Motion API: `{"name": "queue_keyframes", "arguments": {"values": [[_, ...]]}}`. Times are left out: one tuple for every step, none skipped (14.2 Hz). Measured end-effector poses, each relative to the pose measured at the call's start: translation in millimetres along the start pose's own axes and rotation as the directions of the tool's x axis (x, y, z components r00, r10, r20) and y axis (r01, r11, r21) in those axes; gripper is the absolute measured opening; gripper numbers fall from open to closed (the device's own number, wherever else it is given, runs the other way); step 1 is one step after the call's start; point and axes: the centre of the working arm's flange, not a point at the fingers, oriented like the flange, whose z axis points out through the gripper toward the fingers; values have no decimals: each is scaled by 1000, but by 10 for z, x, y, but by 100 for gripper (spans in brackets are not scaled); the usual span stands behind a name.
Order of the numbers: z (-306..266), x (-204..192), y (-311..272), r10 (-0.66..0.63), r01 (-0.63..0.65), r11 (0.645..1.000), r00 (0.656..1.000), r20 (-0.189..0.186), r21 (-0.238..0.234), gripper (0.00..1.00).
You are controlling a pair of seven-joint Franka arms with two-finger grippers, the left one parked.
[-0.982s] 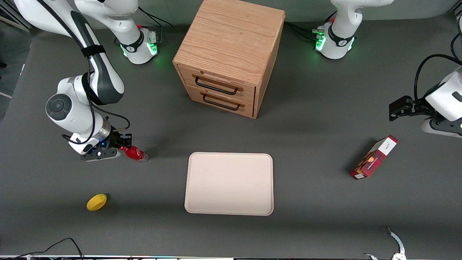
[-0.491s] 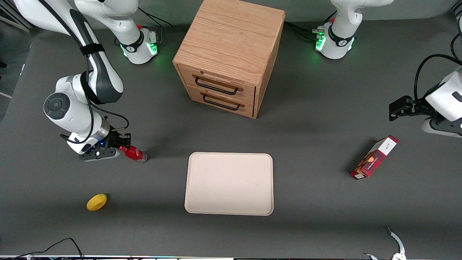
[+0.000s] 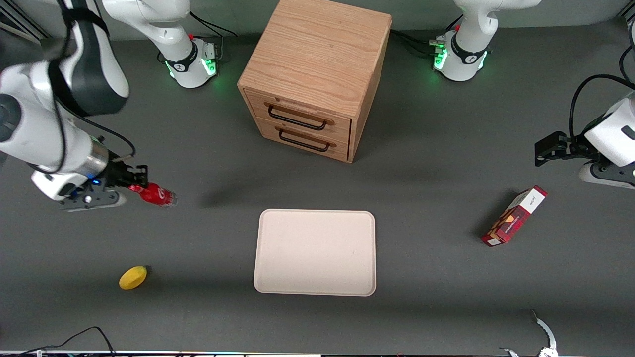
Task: Place coke bottle on tray
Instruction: 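Lift the bottle and pull it back toward the right arm base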
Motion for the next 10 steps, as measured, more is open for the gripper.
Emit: {"name": "queue_keyframes", "arguments": {"values": [[-228,-22,25,5,-5,1000,1000,2,-1,31],[-433,-47,48,9,-9,1000,1000,0,-1,31],[-606,-73,67,13,-13,1000,1000,-3,1,31],[-761,-97,80,16,-16,1000,1000,-9,4,31],[-857,-106,82,17,-17,1000,1000,-19,7,31],[-917,-109,74,16,-16,1000,999,-29,10,31],[-945,-105,55,13,-13,1000,999,-35,15,31],[-946,-93,16,8,-7,1000,999,-35,23,31],[-930,-73,-68,-6,7,999,999,-34,32,31],[-915,-44,-207,-29,30,999,999,-34,40,31]]}}
